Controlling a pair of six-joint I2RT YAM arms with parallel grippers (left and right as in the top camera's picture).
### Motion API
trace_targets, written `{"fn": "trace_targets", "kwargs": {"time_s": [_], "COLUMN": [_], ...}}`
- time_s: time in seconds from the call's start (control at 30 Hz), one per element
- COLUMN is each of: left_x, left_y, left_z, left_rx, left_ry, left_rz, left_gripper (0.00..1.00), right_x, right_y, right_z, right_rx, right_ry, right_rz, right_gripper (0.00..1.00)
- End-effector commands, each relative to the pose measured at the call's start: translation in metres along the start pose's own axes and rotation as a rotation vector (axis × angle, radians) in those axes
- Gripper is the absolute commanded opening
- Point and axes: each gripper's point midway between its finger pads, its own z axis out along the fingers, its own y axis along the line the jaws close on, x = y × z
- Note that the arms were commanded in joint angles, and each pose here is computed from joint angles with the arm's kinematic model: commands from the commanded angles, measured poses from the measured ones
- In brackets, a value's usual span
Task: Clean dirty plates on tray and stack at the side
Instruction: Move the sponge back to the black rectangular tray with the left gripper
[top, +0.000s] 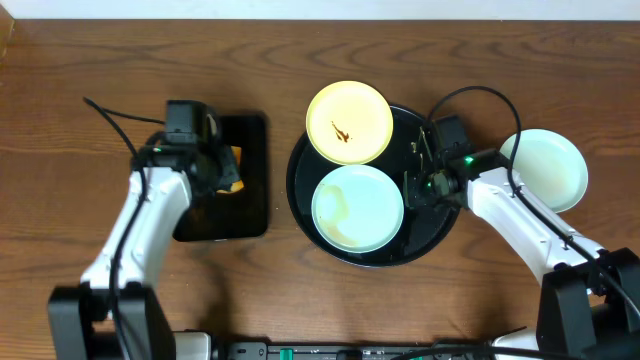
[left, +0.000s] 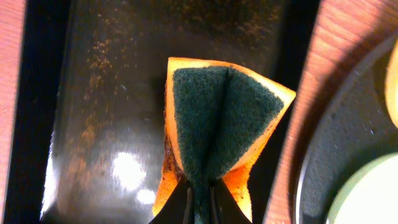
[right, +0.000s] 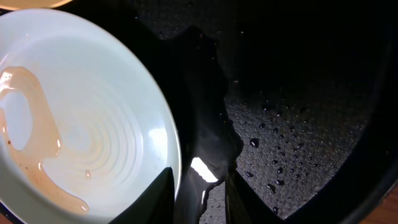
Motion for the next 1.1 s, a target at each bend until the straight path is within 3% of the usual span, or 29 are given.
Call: {"fn": "trace_targets", "kwargs": {"time_s": [0.0,0.13,0.37,0.5,0.77,0.9,1.07], "left_x": [0.008,0.015,0.024,0.016,0.006,0.013,0.025], "left_y": [-0.002,0.006,0.063,0.064,0.054,0.047,0.035], "left_z": [0.020,0.041,0.059,0.048,0.025,0.031,0.048], "left_rx": [0.156,0.263,0.081,0.064,-0.095,-0.202,-0.218], "left_ry": [0.099,0.186,0.235,0.192,0.093,0.093,0.127], "left_rz": [0.006,-0.076,-0.188,-0.186,-0.041,0.057,0.111], "left_gripper": [0.08,0.08,0.08,0.08,0.08,0.08,0.08], "right_x": [0.003,0.005,0.010,0.010,0.010,0.011,0.011], "right_y": [0.008,0.011,0.011,0.011,0.011,0.011,0.010], "right_z": [0.003,0.003,0.003,0.003,0.003,0.003,0.003], "right_rx": [-0.001,-0.003,0.003,0.003,0.004,0.005,0.005], "right_ry": [0.013,0.019,0.036,0.037,0.038,0.040,0.042], "right_rz": [-0.023,-0.033,-0.035,-0.035,-0.034,-0.034,-0.034], "right_gripper": [0.24,0.22,0.19,0.18,0.18,0.18,0.18]}}
